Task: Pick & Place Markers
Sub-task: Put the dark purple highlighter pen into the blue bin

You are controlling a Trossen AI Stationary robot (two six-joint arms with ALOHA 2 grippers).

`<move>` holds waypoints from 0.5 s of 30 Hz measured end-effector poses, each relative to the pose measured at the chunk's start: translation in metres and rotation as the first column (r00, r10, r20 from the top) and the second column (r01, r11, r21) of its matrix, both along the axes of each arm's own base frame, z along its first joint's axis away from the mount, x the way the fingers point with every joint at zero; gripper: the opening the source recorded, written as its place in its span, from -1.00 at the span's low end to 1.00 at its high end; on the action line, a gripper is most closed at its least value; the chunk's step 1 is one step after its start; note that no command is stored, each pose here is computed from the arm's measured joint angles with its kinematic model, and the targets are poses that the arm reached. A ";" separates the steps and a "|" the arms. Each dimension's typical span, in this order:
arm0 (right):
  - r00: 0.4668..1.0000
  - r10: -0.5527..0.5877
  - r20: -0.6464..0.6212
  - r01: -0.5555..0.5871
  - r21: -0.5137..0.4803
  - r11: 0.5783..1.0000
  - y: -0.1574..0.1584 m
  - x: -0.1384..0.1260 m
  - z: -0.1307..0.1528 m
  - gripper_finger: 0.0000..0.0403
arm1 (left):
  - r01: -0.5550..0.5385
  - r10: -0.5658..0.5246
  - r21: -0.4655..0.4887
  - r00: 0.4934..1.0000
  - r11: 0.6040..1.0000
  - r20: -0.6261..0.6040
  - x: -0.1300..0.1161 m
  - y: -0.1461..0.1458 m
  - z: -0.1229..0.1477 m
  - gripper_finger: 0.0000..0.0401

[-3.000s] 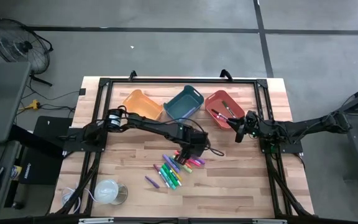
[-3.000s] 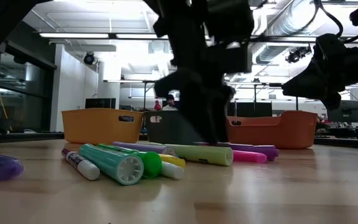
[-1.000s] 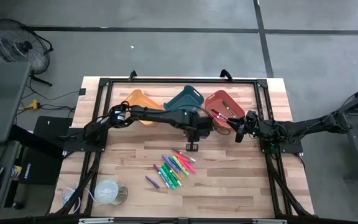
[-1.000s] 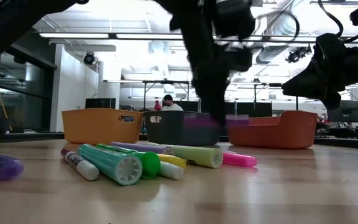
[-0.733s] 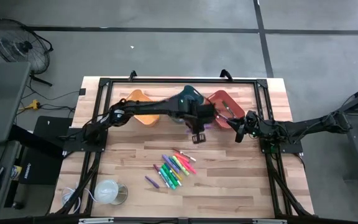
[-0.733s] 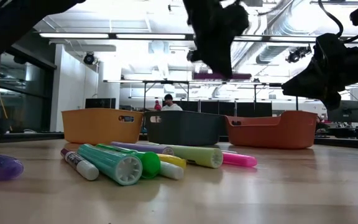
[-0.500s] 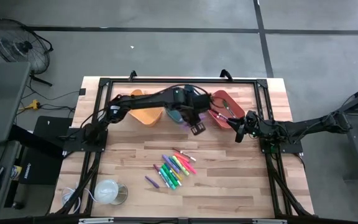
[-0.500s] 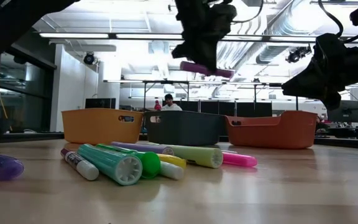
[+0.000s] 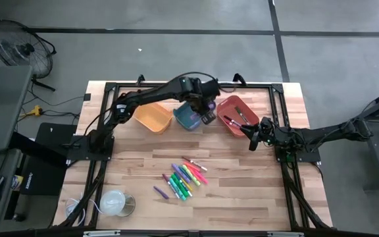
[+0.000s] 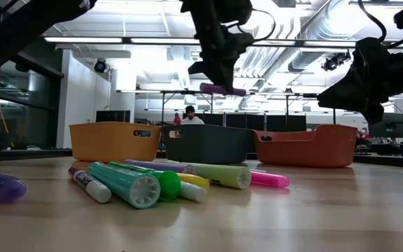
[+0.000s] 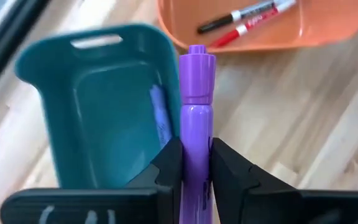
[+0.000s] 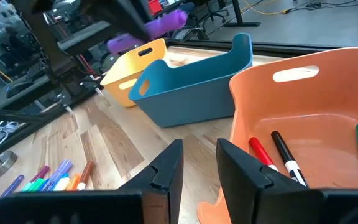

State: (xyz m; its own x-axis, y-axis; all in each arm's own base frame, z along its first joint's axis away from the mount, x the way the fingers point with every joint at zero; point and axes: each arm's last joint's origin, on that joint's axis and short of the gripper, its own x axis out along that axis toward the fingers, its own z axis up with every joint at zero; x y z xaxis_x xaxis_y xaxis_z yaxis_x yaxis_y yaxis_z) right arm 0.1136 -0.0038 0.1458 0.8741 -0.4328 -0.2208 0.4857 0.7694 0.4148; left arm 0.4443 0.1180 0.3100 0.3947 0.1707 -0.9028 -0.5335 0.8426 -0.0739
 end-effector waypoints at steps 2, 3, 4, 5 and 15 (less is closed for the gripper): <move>1.000 0.000 0.000 0.000 0.000 1.000 0.000 0.000 0.000 -0.58 | -0.001 0.001 0.007 1.000 1.000 0.006 -0.002 0.009 0.000 -0.73; 1.000 0.000 0.000 0.000 0.000 1.000 0.000 0.000 0.000 -0.58 | 0.000 0.000 0.009 1.000 1.000 0.010 -0.002 0.013 0.001 -0.73; 1.000 0.000 0.000 0.000 0.000 1.000 0.000 0.000 0.000 -0.58 | 0.006 -0.006 0.013 1.000 1.000 0.008 -0.003 0.016 0.001 -0.73; 1.000 0.000 0.000 0.000 0.000 1.000 0.000 0.000 0.000 -0.58 | 0.012 -0.013 0.017 1.000 1.000 0.005 -0.004 0.019 0.001 -0.73; 1.000 0.000 0.000 0.000 0.000 1.000 0.000 0.000 0.000 -0.58 | 0.078 -0.076 -0.033 0.996 0.996 0.054 -0.006 0.036 -0.037 -0.73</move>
State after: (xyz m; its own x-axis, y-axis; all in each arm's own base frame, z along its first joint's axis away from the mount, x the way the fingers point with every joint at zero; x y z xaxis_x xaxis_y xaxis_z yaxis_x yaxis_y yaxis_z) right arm 0.1136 -0.0038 0.1458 0.8741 -0.4328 -0.2208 0.4857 0.7694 0.4148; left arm 0.4384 0.1538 0.2726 0.4526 0.1063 -0.8854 -0.4614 0.8775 -0.1305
